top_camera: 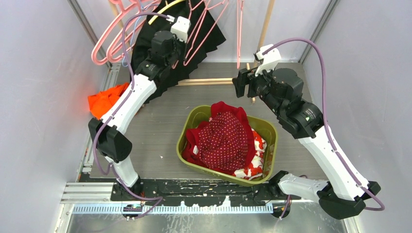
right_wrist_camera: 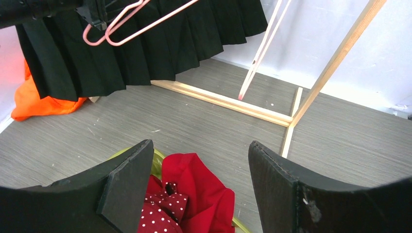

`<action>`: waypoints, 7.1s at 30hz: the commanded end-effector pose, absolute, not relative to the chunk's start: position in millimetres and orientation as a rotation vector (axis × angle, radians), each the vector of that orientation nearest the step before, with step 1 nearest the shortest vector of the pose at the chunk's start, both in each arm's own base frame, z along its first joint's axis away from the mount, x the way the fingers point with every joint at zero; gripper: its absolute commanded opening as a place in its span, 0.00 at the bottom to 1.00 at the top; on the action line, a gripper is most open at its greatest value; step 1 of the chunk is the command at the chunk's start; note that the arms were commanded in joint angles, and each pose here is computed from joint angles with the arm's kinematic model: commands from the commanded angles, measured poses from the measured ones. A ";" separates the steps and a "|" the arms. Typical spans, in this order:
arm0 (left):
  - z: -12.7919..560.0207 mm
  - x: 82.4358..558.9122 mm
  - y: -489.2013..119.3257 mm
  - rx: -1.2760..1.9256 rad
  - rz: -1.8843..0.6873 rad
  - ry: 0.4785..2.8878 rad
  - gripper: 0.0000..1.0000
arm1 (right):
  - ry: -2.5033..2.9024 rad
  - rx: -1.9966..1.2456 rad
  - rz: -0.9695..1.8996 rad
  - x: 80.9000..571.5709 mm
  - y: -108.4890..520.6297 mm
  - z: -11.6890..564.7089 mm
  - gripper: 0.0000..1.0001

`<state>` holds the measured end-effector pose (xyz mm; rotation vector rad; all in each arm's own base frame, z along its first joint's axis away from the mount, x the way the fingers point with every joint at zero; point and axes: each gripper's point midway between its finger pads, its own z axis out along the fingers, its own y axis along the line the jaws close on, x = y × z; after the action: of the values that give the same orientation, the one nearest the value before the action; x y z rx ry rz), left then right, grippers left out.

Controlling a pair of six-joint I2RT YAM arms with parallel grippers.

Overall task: Remove the skirt from the hanger
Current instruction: Place the hanger at the clothesline, then pick up the hanger from the clothesline.

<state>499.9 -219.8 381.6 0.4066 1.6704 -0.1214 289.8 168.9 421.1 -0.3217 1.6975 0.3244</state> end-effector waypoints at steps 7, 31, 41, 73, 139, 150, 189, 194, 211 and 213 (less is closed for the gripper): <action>447.9 512.5 -222.8 0.315 -0.141 1.483 0.00 | 1.638 -0.290 0.350 290.4 169.9 444.8 0.76; 436.4 530.0 -230.4 0.305 -0.175 1.436 0.00 | 1.669 -0.309 0.344 302.7 180.0 434.2 0.76; 395.1 538.3 -245.8 0.398 -0.263 1.586 0.00 | 1.670 -0.303 0.348 304.4 180.1 433.2 0.76; 462.4 475.6 -204.2 0.451 -0.177 1.538 0.91 | 1.717 -0.315 0.405 305.4 190.3 408.8 0.77; 463.0 530.8 -137.5 0.421 -0.370 1.574 0.64 | 1.705 -0.283 0.406 331.8 193.7 390.0 0.77; 472.1 525.3 -135.8 0.403 -0.371 1.561 0.01 | 1.721 -0.278 0.427 334.7 197.5 383.1 0.77; 572.1 472.6 -115.8 0.355 -0.266 1.263 0.00 | 1.774 -0.297 0.464 336.4 207.9 365.9 0.77; 560.9 466.0 -113.8 0.354 -0.264 1.290 0.00 | 1.776 -0.297 0.473 335.5 209.1 364.8 0.77; 497.1 379.6 -93.6 0.408 -0.200 1.498 0.00 | 1.760 -0.387 0.349 337.9 197.3 363.0 0.76; 499.0 358.1 -89.1 0.416 -0.187 1.503 0.00 | 1.753 -0.386 0.366 337.3 199.4 367.0 0.76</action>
<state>409.4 -99.8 420.7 0.4034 1.7313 -0.2445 335.6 201.3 346.5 -0.3831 1.8142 0.3735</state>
